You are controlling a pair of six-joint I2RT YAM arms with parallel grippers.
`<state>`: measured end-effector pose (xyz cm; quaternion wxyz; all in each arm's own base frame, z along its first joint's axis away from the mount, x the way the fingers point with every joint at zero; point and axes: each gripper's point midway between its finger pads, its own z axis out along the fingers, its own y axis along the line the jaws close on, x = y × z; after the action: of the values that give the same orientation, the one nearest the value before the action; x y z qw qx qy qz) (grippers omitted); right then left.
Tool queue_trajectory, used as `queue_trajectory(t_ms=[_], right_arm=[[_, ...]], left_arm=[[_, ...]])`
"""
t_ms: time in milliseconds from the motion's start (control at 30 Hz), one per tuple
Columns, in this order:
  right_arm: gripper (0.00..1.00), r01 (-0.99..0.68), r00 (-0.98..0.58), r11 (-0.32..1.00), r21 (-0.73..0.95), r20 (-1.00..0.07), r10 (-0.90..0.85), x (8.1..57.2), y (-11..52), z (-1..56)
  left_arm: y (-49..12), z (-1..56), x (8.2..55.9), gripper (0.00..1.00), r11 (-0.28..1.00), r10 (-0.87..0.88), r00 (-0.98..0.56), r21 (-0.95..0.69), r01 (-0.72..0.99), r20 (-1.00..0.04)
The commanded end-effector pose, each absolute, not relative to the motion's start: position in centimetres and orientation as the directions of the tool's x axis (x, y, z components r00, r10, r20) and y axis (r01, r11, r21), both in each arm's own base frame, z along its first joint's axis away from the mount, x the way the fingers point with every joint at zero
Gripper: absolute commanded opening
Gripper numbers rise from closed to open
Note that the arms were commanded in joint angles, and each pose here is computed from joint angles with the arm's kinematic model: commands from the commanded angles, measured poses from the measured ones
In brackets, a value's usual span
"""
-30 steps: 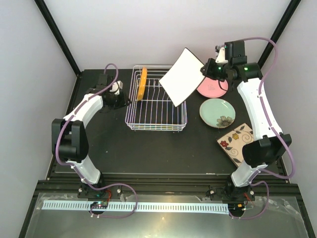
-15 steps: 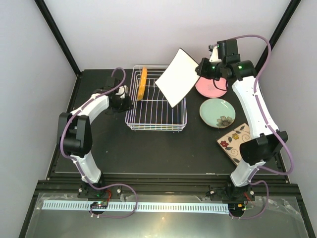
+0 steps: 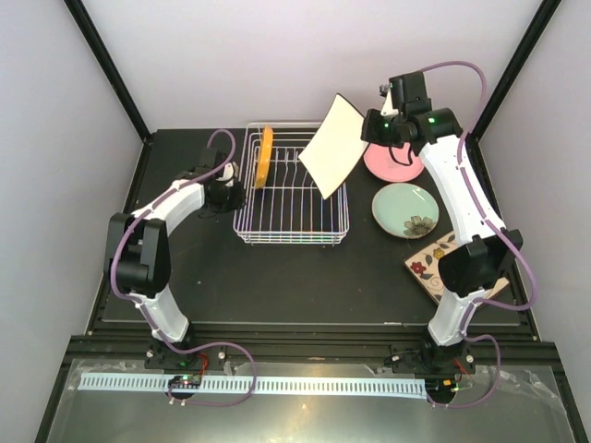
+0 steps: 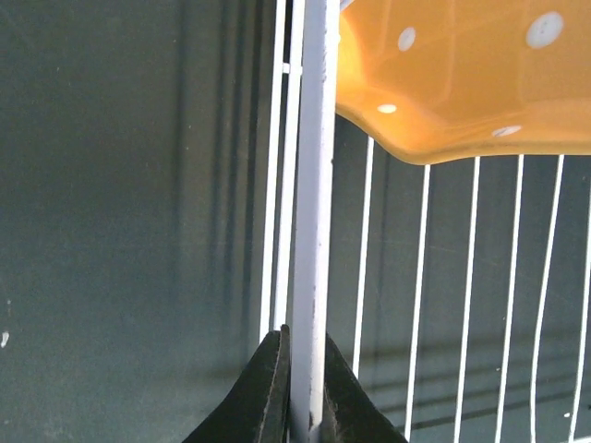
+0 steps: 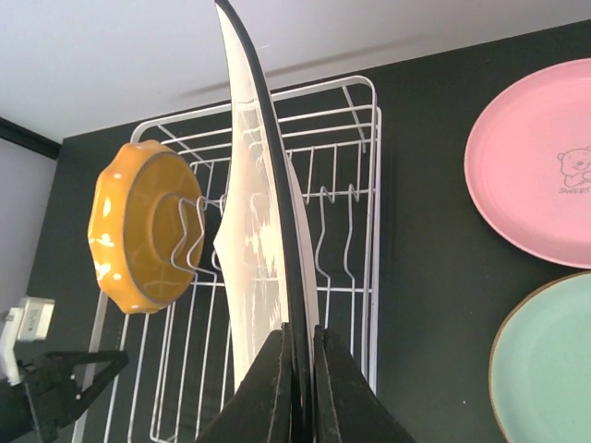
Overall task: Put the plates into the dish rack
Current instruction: Adjust the dish rack at the center of the board.
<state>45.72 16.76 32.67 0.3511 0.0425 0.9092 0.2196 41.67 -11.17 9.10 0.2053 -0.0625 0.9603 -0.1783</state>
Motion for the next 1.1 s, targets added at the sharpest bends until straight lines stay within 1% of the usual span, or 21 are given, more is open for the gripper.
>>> queue_trajectory(t_ms=[0, 300, 700, 767, 800, 833, 933, 1067], right_arm=[[0.01, -0.188, -0.577, 0.875, 0.447, -0.771, 0.270, 47.1, 18.1, 39.6], [0.01, -0.197, -0.527, 0.880, 0.432, -0.804, 0.277, 47.4, 18.4, 39.9], [0.01, -0.275, -0.462, 0.883, 0.380, -0.858, 0.225, 47.1, 21.7, 40.9], [0.01, -0.291, -0.450, 0.882, 0.370, -0.867, 0.215, 47.0, 22.2, 41.1], [0.01, -0.295, -0.445, 0.883, 0.365, -0.870, 0.211, 47.0, 22.4, 41.1], [0.01, -0.301, -0.436, 0.882, 0.361, -0.875, 0.209, 46.9, 22.7, 41.2], [0.01, -0.322, -0.405, 0.884, 0.340, -0.893, 0.196, 46.6, 23.6, 41.7], [0.01, -0.347, -0.337, 0.889, 0.298, -0.924, 0.179, 45.9, 24.9, 42.9]], left_arm=[[-11.2, 7.3, 37.5, 0.02, 0.901, -0.310, -0.925, -0.379, -0.212, -0.218], [-12.3, 6.9, 33.6, 0.02, 0.853, -0.434, -0.892, -0.376, -0.362, -0.127], [-15.7, 6.9, 30.6, 0.02, 0.809, -0.492, -0.869, -0.393, -0.437, -0.048], [-15.7, 7.0, 30.5, 0.08, 0.811, -0.490, -0.870, -0.393, -0.434, -0.050], [-15.5, 7.1, 30.6, 0.15, 0.813, -0.490, -0.870, -0.390, -0.432, -0.058], [-15.5, 7.4, 30.7, 0.19, 0.816, -0.487, -0.871, -0.391, -0.426, -0.067], [-15.7, 8.6, 31.3, 0.36, 0.819, -0.474, -0.874, -0.419, -0.393, -0.106], [-16.0, 11.3, 32.5, 0.51, 0.818, -0.453, -0.873, -0.472, -0.328, -0.180]])
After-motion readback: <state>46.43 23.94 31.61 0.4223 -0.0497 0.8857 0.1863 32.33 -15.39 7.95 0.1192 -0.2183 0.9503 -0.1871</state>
